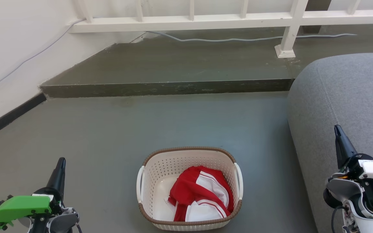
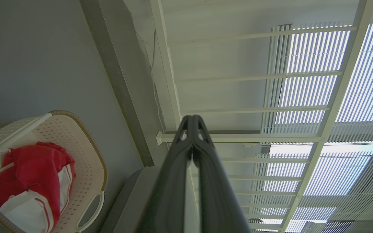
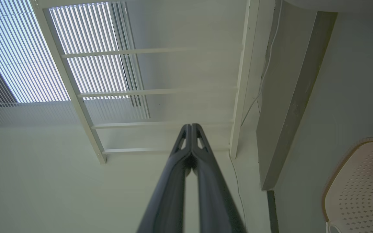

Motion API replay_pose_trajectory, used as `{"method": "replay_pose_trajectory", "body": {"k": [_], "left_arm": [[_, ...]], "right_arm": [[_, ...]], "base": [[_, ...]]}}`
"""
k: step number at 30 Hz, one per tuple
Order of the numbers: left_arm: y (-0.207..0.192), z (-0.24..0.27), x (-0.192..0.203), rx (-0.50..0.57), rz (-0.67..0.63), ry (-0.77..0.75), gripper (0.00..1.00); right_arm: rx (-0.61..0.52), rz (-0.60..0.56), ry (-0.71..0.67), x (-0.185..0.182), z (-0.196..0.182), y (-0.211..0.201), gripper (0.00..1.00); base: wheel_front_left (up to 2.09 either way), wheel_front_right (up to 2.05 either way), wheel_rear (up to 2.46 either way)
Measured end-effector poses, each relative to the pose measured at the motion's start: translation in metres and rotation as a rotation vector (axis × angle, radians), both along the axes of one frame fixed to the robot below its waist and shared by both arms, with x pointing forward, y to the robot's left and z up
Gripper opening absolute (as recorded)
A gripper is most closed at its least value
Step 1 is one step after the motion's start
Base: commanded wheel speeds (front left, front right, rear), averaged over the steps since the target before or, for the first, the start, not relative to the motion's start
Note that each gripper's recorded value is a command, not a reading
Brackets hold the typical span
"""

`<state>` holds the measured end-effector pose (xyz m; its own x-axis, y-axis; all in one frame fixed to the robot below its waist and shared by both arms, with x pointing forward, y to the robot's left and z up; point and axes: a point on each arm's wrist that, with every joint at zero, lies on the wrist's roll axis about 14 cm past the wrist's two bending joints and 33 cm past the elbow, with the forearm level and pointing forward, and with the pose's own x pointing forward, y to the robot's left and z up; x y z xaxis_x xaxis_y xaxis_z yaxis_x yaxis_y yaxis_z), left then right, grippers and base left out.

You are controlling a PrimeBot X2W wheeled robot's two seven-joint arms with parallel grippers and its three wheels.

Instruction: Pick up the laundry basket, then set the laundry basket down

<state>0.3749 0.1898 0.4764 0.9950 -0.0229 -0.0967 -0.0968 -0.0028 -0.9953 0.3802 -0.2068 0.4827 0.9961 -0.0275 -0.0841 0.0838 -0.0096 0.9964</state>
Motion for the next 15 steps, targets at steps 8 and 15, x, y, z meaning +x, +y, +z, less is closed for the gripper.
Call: {"method": "replay_pose_trajectory", "body": {"k": [8, 15], "left_arm": [[-0.0001, 0.0001, 0.0, 0.0, 0.0, 0.0, 0.0], [-0.0001, 0.0003, 0.0001, 0.0, 0.0, -0.001, 0.0]], "right_arm": [[0.0, 0.0, -0.002, 0.0001, 0.0005, 0.0001, 0.0], [0.0, 0.0, -0.002, 0.0002, 0.0006, 0.0001, 0.0]], "base": [[0.0, 0.0, 0.0], [0.0, 0.0, 0.0]]}}
